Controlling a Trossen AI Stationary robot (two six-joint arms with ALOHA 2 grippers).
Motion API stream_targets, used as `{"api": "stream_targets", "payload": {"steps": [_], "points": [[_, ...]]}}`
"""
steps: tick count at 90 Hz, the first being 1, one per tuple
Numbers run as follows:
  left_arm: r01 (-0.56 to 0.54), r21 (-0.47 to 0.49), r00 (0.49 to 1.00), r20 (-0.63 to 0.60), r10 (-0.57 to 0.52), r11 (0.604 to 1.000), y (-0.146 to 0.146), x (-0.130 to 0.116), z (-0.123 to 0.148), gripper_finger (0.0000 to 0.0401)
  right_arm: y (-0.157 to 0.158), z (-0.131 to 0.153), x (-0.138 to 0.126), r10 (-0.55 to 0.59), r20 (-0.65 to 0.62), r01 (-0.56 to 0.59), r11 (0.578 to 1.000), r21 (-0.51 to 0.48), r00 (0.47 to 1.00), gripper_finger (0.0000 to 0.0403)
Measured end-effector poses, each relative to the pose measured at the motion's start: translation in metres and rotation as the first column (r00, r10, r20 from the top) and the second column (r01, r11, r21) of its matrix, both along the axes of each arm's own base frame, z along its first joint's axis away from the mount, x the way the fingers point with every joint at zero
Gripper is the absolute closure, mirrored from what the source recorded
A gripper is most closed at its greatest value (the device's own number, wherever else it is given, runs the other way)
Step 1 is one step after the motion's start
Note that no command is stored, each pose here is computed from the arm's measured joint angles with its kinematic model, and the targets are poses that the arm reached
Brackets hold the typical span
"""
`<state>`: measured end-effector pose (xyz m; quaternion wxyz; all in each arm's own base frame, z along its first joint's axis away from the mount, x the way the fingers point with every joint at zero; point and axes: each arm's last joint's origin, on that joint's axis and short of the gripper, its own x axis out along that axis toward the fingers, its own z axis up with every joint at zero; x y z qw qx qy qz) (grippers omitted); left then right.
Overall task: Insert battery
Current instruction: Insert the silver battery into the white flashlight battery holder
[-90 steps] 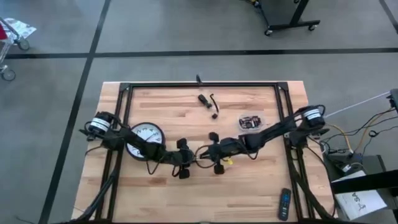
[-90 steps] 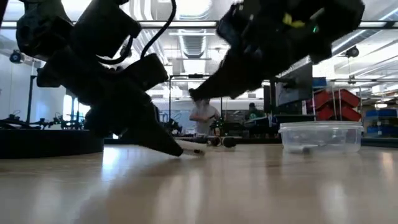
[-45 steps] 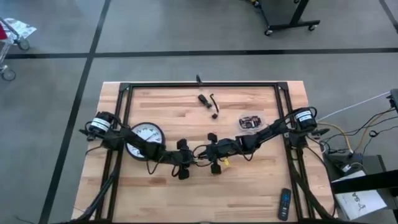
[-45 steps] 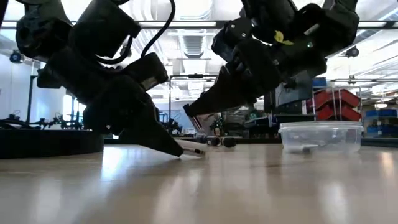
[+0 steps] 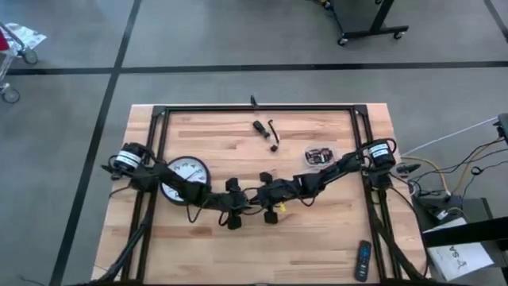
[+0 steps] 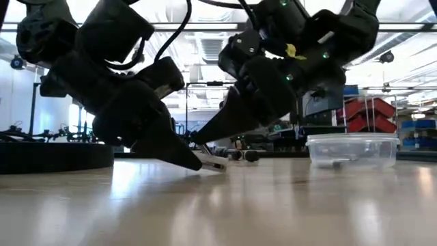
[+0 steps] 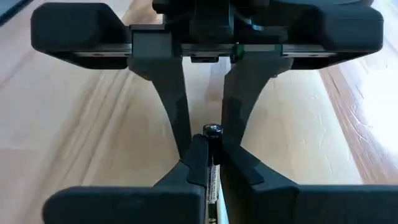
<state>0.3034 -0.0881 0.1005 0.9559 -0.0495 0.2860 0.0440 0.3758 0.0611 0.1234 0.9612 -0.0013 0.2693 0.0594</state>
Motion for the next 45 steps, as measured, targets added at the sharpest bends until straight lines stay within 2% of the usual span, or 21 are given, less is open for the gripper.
{"api": "stream_targets", "payload": {"steps": [45], "points": [[-0.011,0.006,1.0,0.005,0.011,1.0,0.0005,0.0002,0.0003,0.0329,-0.0024,-0.0053,-0.0026,-0.03,-0.097,0.032,0.999,0.019,0.995,0.0401]]}}
